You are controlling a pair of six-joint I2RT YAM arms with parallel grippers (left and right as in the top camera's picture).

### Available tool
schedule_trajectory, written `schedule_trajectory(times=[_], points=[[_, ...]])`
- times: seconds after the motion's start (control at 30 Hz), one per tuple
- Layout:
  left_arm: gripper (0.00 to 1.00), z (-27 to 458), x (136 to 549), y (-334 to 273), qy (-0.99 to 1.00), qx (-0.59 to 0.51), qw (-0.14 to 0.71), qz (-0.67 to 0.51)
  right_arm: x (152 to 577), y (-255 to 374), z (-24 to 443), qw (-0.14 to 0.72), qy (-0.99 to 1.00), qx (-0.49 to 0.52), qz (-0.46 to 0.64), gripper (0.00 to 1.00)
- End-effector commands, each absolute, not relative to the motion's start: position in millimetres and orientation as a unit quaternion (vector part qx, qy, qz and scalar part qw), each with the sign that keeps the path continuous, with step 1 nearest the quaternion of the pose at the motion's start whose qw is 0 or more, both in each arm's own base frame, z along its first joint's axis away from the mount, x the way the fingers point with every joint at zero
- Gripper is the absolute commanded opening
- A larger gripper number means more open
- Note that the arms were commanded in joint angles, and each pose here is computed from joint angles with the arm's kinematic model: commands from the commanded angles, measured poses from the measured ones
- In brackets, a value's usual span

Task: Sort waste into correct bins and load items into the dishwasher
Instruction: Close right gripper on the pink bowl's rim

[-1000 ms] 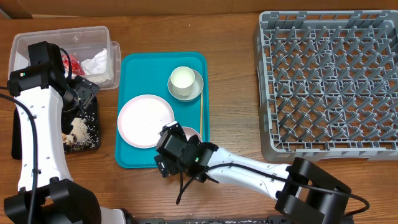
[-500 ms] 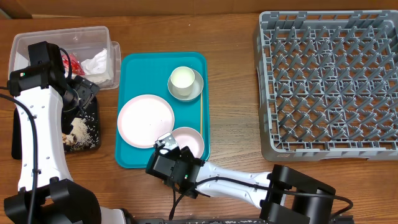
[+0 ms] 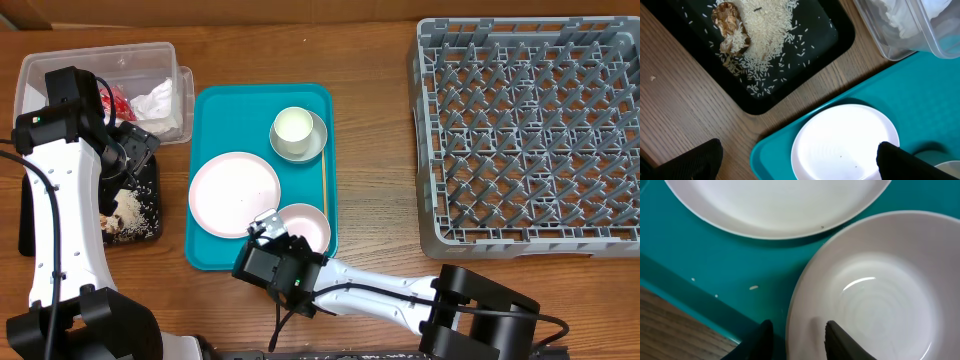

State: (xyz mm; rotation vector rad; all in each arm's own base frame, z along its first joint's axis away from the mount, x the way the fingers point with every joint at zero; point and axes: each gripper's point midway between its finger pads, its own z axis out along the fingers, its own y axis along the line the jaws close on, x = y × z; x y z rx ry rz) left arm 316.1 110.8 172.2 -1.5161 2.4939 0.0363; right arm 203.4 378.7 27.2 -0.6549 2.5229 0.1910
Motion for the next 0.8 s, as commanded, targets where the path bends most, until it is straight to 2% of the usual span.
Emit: schedule_trajectory(times=[0.0, 0.17, 0.3, 0.47, 0.63, 0.67, 0.7, 0.73, 0.77], points=[[1.0, 174, 314, 111, 0.842, -0.527, 0.115, 0.01, 212, 386, 40, 0.28, 0.93, -0.225, 0.074, 0.33], [1.0, 174, 314, 111, 0.842, -0.527, 0.115, 0.01, 213, 389, 49, 0.279, 0.931, -0.226, 0.073, 0.25], [1.0, 174, 314, 111, 0.842, -0.527, 0.115, 0.01, 215, 394, 57, 0.282, 0.93, -0.224, 0.078, 0.14], [1.0, 174, 314, 111, 0.842, -0.527, 0.115, 0.01, 215, 394, 56, 0.281, 0.932, -0.215, 0.08, 0.05], [1.0, 174, 314, 111, 0.842, -0.527, 0.115, 0.01, 214, 394, 56, 0.278, 0.933, -0.213, 0.081, 0.04], [1.0, 174, 314, 111, 0.842, -0.527, 0.115, 0.01, 214, 394, 56, 0.278, 0.933, -0.213, 0.08, 0.12], [1.0, 174, 314, 111, 0.842, -0.527, 0.115, 0.01, 214, 393, 56, 0.277, 0.933, -0.214, 0.079, 0.31], [1.0, 174, 314, 111, 0.842, -0.527, 0.115, 0.01, 213, 393, 55, 0.277, 0.934, -0.214, 0.078, 0.44], [1.0, 174, 314, 111, 0.842, -0.527, 0.115, 0.01, 213, 392, 55, 0.276, 0.934, -0.214, 0.078, 0.45]])
